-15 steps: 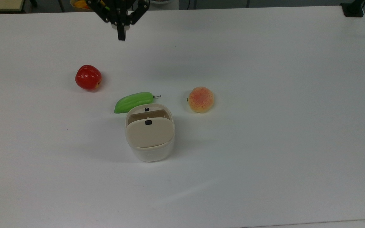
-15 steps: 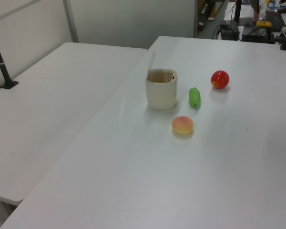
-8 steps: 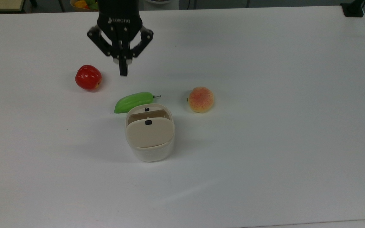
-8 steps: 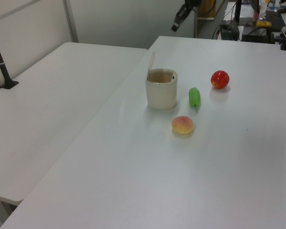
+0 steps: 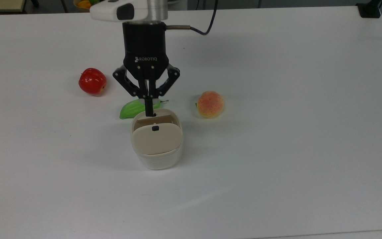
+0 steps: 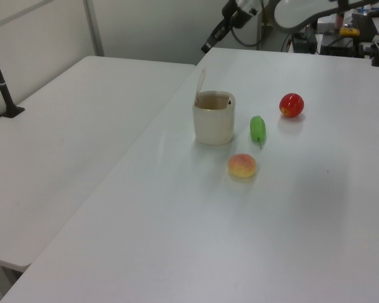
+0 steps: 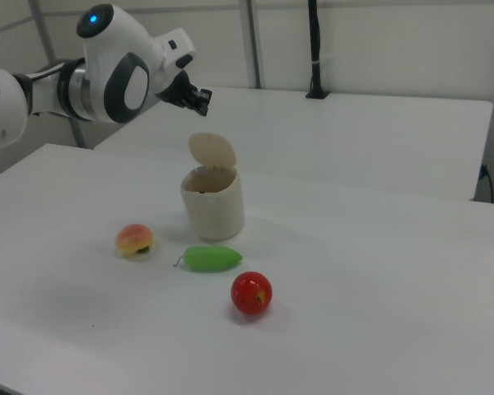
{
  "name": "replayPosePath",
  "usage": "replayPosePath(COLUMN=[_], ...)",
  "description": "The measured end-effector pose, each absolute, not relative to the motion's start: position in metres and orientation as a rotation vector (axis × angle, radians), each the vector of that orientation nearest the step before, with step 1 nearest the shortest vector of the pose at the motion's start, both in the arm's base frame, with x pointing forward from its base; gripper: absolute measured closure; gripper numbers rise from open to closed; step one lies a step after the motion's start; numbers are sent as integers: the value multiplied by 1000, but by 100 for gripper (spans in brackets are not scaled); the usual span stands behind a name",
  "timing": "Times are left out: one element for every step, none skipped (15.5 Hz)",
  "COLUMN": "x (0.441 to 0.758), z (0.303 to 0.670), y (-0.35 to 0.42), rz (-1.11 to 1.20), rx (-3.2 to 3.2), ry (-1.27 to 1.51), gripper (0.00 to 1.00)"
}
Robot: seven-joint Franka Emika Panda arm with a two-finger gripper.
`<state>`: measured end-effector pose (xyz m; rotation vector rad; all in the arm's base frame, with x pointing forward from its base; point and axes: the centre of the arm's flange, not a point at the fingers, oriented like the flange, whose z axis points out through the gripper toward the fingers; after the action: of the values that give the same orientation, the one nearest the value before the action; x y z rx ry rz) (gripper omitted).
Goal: Close garbage bin
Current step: 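Move the gripper down toward the open lid of the cream bin, then push the raised lid down onto the bin opening with the gripper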
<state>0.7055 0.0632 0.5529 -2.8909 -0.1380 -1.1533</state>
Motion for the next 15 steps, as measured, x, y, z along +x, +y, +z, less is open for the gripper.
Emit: replayPosePath(x=[708, 710, 711, 713, 714, 716, 717, 718, 719, 720, 720, 721, 721, 722, 722], z=[549, 546, 542, 537, 532, 527, 523, 521, 520, 519, 518, 516, 515, 514, 514], y=[65, 67, 68, 68, 68, 68, 68, 69, 69, 69, 69, 69, 69, 69, 69], rz=[-1174, -1184, -1184, -1177, -1166, -1157, -1152, -1156, -1167, -1175, -1182, -1183, -1181, -1179, -1178], rx=[-2880, -2874, -2872, -2875, -2879, -2883, -2885, -2883, -2878, -2874, -2871, -2870, -2871, -2871, -2872], ry=[-141, -144, -145, -146, -146, -146, -146, -145, -145, -145, -145, -145, -145, -145, -145], gripper=[99, 99, 99, 99, 99, 99, 99, 99, 99, 99, 99, 99, 99, 99, 99])
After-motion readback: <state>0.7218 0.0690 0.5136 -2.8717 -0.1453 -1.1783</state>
